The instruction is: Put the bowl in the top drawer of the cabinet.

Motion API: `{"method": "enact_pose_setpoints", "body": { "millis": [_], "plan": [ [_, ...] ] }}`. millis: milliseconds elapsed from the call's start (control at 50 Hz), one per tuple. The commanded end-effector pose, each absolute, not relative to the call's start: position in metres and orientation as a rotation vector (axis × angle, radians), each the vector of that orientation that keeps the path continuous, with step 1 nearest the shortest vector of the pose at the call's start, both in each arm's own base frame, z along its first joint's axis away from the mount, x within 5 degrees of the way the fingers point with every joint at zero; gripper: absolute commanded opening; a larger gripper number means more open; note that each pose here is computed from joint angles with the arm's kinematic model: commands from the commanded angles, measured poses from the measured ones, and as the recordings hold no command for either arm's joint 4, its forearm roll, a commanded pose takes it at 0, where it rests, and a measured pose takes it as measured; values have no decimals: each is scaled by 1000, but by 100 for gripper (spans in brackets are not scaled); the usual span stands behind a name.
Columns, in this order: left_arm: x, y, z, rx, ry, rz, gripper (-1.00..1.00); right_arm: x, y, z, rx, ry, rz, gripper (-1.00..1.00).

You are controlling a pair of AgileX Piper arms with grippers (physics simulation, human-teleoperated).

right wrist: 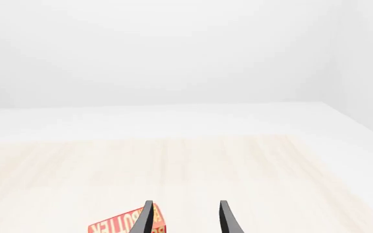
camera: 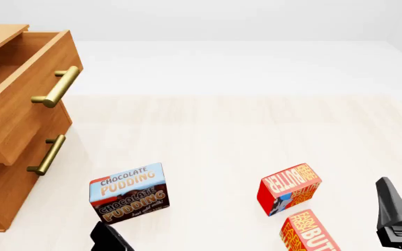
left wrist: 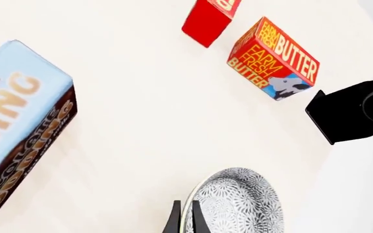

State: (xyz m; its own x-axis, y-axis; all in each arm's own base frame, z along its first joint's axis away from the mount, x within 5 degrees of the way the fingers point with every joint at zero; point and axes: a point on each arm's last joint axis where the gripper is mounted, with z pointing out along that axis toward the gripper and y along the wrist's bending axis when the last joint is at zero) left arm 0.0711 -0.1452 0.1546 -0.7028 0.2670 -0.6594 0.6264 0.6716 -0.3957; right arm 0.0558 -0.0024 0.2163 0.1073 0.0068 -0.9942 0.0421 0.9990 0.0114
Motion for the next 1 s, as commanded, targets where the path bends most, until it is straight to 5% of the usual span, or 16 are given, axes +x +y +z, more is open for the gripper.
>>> {"method": "enact_pose_setpoints", "body": {
  "millis": [20, 560, 1000],
  "plan": [
    [74, -147, 171, 640, 2323, -853, -100, 56, -2, 216, 39, 1461, -23, 100],
    [86, -146, 218, 517, 2332, -852, -100, 56, -2, 217, 39, 1459, -18, 100],
    [130, -128, 258, 163, 2342, -744, -100, 56, -2, 217, 39, 1456, -17, 100]
  ]
}}
